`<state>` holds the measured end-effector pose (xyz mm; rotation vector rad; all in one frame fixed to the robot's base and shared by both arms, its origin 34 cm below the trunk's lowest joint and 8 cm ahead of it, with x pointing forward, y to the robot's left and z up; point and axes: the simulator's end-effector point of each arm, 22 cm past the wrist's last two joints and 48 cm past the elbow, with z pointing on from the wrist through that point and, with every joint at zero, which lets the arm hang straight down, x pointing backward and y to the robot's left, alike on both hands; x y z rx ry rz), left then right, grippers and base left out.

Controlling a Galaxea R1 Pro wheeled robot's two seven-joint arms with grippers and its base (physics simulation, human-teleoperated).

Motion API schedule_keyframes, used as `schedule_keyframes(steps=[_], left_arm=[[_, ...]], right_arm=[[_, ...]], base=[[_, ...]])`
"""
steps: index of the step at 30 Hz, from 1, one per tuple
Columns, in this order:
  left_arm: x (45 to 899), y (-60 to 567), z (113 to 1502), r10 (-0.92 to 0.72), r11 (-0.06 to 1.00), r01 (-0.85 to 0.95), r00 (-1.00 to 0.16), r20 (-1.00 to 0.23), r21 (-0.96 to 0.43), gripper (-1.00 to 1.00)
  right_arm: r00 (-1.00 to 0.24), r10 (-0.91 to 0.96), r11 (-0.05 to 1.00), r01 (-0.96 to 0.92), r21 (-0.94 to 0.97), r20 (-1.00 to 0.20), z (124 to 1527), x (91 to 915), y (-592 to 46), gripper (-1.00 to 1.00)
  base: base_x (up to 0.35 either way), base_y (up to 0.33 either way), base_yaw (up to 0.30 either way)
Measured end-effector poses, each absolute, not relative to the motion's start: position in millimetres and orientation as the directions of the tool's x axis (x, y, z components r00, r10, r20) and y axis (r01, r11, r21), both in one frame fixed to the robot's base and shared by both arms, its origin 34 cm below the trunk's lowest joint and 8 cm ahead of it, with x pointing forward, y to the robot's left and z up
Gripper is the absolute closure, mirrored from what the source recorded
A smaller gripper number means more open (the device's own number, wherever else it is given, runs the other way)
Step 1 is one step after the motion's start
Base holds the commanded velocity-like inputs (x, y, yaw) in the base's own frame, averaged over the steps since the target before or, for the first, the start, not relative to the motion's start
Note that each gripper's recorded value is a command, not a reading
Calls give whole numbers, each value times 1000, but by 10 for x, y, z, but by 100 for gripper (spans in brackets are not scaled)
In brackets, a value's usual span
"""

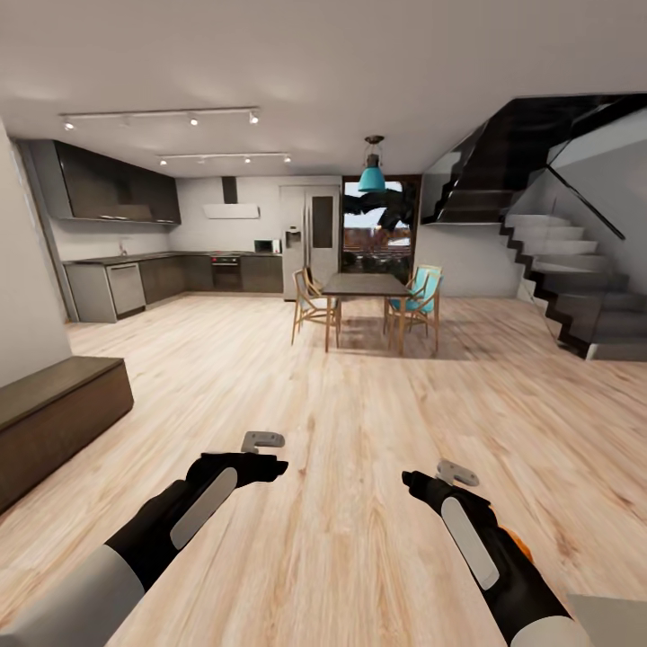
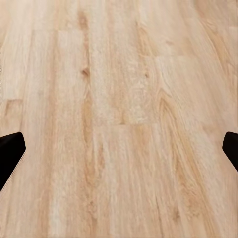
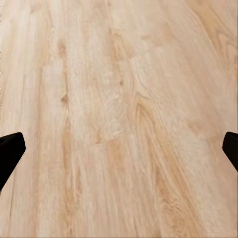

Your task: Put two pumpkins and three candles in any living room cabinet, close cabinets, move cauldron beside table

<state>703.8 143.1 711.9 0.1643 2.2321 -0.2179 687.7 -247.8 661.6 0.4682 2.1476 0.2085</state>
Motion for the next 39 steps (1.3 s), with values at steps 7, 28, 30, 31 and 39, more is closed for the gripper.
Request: schedule_keyframes(steps=[7,28,30,31,39], left_arm=[[7039,1433,7119,43,976,193,-619,-785,-99,-100],[7038,1430,7128,42,976,194,-617,-786,-100,-100],[7038,1431,7128,42,976,194,-617,-786,-99,-100],[7038,1431,7128,42,976,194,-617,-786,-99,-100],[7038,1434,7128,42,976,193,-617,-786,-99,-100]], right_arm=[[-523,405,914,253,317,-750,6616,6877,-2478,-100],[-522,405,914,249,319,-751,6626,6879,-2470,-100],[-522,405,914,249,320,-751,6627,6879,-2469,-100],[-522,405,914,249,320,-751,6627,6879,-2469,-100],[-523,404,915,248,319,-751,6627,6879,-2465,-100]], base=[[338,-3,18],[339,0,82],[339,0,13],[339,0,8],[339,0,32]])
